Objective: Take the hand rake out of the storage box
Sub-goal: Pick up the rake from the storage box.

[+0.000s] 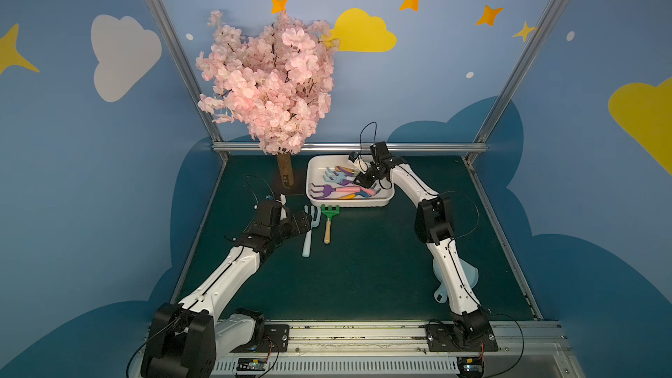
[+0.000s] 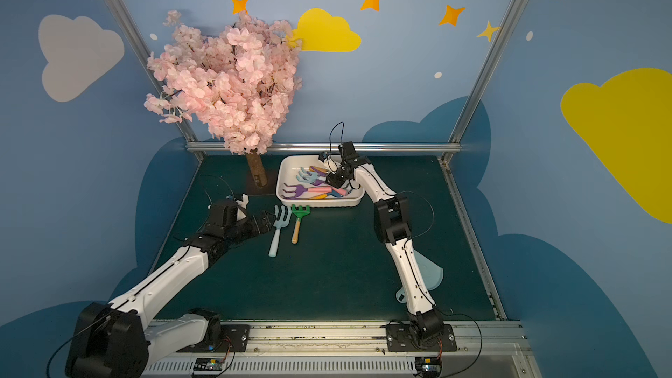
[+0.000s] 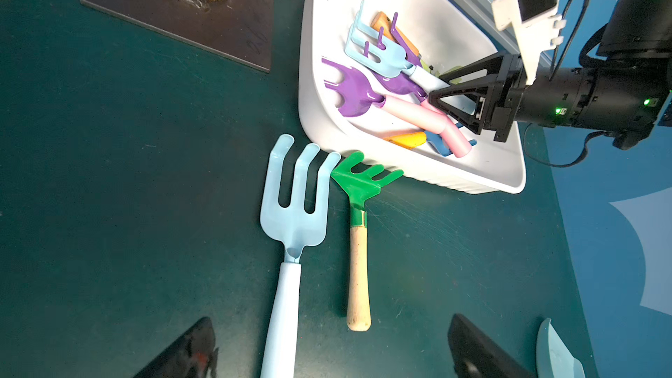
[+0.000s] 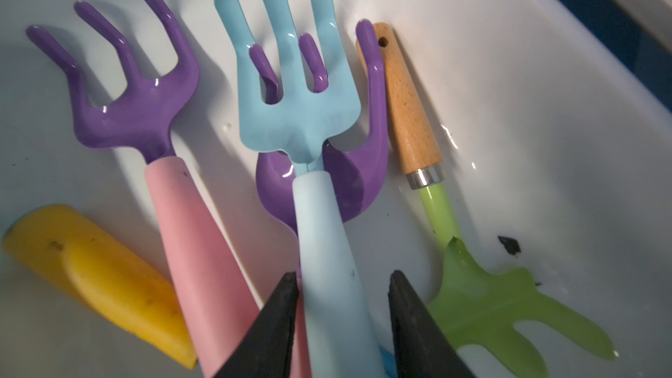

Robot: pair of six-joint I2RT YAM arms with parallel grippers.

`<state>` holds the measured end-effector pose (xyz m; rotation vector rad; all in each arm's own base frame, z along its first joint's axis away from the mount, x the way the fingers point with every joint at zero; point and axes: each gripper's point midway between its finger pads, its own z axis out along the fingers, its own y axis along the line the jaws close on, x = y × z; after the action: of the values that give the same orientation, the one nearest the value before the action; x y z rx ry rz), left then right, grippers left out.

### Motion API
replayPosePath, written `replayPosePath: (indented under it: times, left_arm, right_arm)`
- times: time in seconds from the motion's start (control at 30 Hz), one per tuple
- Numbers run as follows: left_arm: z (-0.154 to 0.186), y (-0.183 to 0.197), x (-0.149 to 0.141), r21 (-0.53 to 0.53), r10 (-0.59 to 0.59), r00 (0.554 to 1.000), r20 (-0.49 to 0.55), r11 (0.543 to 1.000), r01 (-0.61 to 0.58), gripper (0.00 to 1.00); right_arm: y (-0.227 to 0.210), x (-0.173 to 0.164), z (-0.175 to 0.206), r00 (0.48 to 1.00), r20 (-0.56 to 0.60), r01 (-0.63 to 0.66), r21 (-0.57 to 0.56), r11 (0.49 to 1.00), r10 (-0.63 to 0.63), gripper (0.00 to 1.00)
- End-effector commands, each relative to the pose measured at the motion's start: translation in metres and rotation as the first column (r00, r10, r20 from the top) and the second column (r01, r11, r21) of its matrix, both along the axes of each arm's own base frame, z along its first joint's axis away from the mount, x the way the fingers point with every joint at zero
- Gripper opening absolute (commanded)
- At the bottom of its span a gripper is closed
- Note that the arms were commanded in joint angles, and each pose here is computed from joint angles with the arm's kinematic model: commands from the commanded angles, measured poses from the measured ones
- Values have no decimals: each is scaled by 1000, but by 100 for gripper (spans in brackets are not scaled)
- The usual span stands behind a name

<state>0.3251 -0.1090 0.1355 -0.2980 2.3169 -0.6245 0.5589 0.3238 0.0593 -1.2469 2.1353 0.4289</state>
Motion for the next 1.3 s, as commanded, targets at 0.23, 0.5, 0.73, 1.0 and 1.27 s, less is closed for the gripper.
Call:
replayPosePath:
  times: [0.23,0.5,0.73,1.0,1.27]
  left_arm:
    - [3,1,-3,-11,2,1000,8,1000,-1,100]
    - [4,1,-4,-19,4,1000,9,1000,-4,100]
    - [-1,0,-5,-28,5,1000,4,1000,-5,100]
    - [-2,-3,-5,-41,-4,1000,2,999,4,100]
    - [1,-16,3,-75,-58,998,34,995,61,100]
  right_arm:
    - [5,-7,31,998,52,-37,-13,999,38,20]
    - [14,-22,76,988,132,-86,31,996,81,7]
    - [16,-41,110,991,126,-68,140,988,51,0]
    - [9,-51,134,993,71,72,283,956,-95,0]
    - [-2,-54,145,967,12,232,368,900,-254,0]
